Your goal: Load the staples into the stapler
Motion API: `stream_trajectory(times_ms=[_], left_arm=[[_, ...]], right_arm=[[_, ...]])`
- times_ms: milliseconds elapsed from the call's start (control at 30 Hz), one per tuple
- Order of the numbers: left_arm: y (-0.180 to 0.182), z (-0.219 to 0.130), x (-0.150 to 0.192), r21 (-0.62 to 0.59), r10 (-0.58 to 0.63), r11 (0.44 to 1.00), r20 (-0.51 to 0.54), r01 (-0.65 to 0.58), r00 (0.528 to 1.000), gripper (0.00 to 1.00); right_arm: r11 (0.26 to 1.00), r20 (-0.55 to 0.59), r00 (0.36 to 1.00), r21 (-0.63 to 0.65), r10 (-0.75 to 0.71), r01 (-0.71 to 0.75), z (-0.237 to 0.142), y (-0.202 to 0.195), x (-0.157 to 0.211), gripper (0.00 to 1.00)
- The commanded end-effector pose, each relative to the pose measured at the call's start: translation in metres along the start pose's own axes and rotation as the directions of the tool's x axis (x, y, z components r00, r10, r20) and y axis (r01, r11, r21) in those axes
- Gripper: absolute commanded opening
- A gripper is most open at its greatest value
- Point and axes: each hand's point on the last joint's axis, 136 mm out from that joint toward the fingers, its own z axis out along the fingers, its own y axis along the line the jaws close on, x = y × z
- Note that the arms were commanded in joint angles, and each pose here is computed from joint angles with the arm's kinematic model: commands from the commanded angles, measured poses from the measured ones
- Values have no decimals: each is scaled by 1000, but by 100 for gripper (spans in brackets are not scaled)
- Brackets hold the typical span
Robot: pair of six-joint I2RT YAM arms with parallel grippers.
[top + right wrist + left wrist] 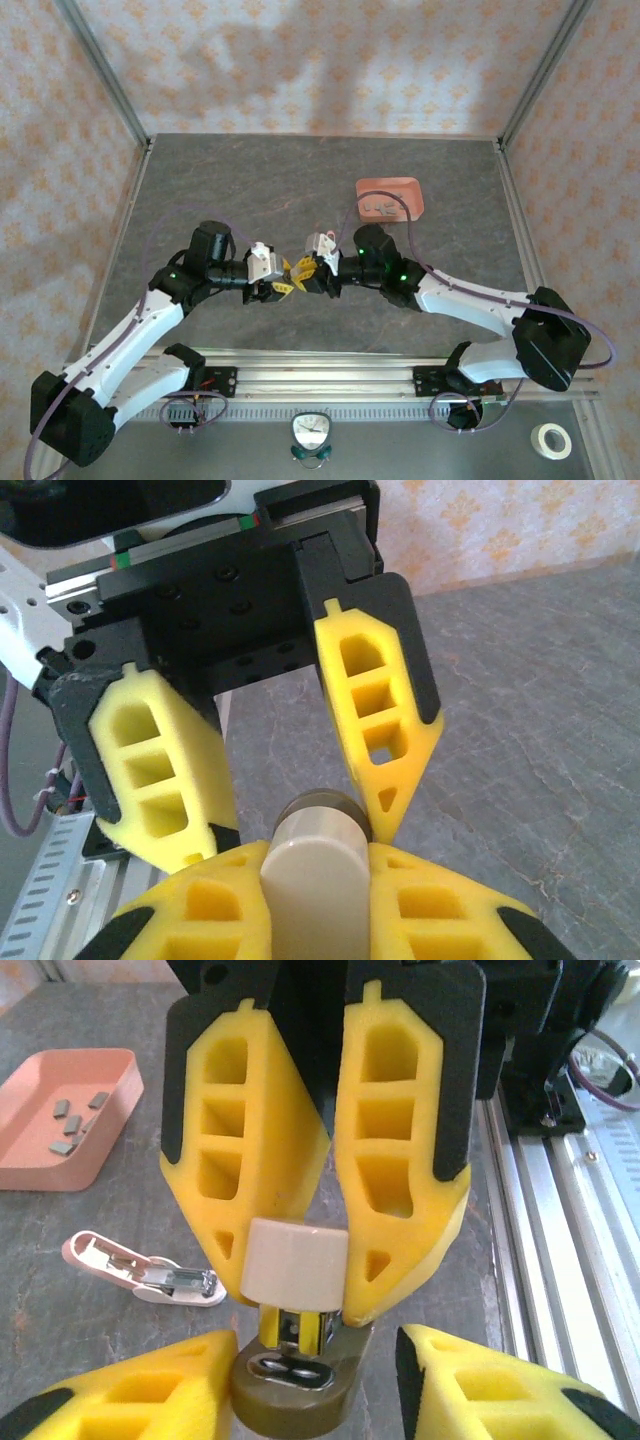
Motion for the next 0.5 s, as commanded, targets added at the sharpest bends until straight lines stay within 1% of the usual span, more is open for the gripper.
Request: stream_trajectory(times_ms=[0, 67, 167, 333, 467], left_arm=[[-13, -3, -7, 74, 47, 996, 15, -48, 999, 42], [-14, -3, -7, 79, 51, 996, 12, -51, 999, 39], [-15, -3, -4, 86, 59, 995, -4, -58, 998, 33], [-15, -4, 2, 75, 64, 995, -43, -60, 997, 15], [-12, -5, 7, 55, 48, 998, -74, -44, 996, 6]], right_arm=[[999, 46, 998, -15, -49, 50, -1, 0, -21, 17], [998, 49, 997, -21, -51, 52, -1, 1, -23, 17], [998, 52, 997, -20, -53, 54, -2, 1, -24, 17], [999, 54, 997, -4, -53, 53, -6, -1, -23, 19], [999, 59, 997, 23, -46, 44, -11, -3, -22, 22]])
